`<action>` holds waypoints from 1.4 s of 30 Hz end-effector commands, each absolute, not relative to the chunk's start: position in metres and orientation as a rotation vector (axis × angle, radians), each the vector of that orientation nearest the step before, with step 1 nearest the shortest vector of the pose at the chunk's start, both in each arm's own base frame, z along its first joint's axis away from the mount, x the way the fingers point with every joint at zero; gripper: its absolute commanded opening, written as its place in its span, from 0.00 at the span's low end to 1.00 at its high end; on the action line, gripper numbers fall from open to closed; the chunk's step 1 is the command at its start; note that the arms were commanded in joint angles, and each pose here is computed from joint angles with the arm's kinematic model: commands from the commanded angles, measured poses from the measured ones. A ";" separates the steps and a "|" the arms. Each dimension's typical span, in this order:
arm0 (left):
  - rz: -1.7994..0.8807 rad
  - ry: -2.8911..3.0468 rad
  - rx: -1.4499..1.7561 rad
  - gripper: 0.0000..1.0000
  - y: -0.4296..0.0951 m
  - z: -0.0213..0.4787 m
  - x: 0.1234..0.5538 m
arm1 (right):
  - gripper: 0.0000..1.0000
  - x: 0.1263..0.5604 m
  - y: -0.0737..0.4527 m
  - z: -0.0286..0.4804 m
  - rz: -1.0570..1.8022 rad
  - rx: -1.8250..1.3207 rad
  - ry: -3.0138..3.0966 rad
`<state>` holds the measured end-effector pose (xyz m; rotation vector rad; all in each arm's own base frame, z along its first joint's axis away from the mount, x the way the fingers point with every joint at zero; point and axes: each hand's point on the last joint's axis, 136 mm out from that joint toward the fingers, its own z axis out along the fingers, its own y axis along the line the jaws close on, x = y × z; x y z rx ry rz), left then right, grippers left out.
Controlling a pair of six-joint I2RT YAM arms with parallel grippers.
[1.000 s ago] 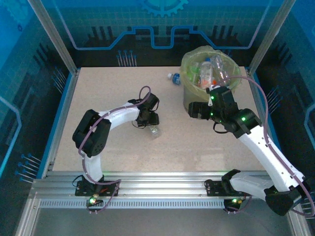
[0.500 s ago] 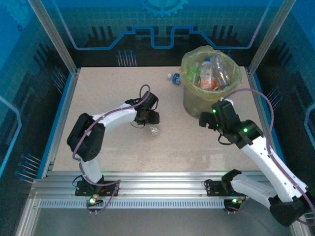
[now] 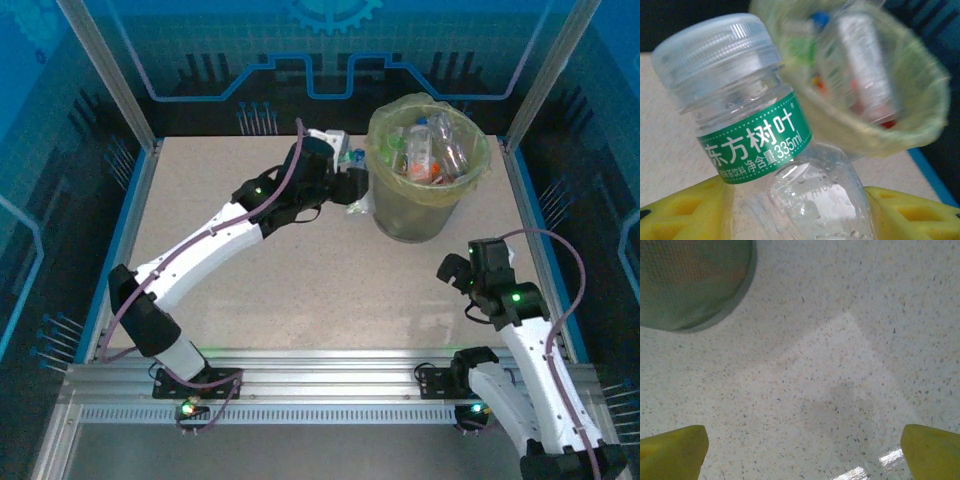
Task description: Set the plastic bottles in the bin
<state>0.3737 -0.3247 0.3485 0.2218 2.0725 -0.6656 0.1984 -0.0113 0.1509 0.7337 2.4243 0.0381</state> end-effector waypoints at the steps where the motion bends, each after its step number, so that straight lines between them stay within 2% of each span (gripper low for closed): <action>1: -0.682 1.972 0.280 0.33 -0.345 0.379 0.382 | 1.00 0.205 -0.003 0.146 0.115 0.712 2.433; 8: -0.731 1.862 0.360 0.32 -0.397 0.416 0.397 | 1.00 0.210 0.000 0.138 0.143 0.696 2.423; 18: -0.834 1.728 0.401 0.32 -0.459 0.436 0.418 | 1.00 0.199 -0.004 0.139 0.120 0.684 2.410; 28: -0.863 1.600 0.427 0.33 -0.488 0.444 0.429 | 1.00 0.185 -0.008 0.123 0.100 0.714 2.412; 42: -0.709 1.464 0.470 0.39 -0.507 0.423 0.463 | 1.00 0.183 -0.003 0.120 0.150 0.725 2.408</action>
